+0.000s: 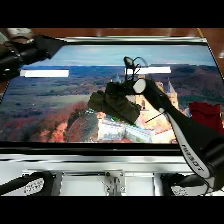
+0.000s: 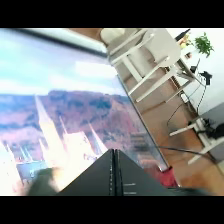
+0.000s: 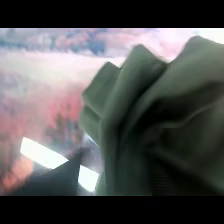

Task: Fold the shirts.

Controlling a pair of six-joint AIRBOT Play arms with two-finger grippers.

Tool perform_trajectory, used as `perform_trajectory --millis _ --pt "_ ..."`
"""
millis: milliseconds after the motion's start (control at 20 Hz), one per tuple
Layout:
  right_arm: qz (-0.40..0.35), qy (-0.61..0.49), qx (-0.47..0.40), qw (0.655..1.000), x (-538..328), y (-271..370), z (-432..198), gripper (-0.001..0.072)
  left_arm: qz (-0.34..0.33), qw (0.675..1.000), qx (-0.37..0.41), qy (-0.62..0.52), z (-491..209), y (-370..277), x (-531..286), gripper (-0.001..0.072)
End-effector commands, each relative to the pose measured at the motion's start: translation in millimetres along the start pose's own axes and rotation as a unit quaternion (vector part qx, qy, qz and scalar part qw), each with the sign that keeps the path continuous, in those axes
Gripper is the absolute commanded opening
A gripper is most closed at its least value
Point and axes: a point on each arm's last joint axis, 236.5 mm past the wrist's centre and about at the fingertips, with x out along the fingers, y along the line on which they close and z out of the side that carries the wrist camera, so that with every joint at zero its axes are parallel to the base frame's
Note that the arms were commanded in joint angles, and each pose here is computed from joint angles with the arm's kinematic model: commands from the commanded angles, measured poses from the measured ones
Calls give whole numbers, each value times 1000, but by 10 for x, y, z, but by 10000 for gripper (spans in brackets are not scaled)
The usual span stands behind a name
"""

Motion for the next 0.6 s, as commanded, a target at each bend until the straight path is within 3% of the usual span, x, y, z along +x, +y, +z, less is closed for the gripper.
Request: perform_trajectory --millis 0,300,400,550 --pt "29 -30 102 994 527 82 -103 574 -16 998 57 6 78 -383 -421 39" --pt "6 14 30 999 -194 -264 120 572 -2 998 51 30 -101 -245 -396 39" --pt "-74 73 -5 995 -636 -833 18 572 0 998 42 36 -165 -186 -386 39" --pt "-205 228 76 949 -1359 -1866 -602 629 8 998 43 42 -211 -130 -384 38"
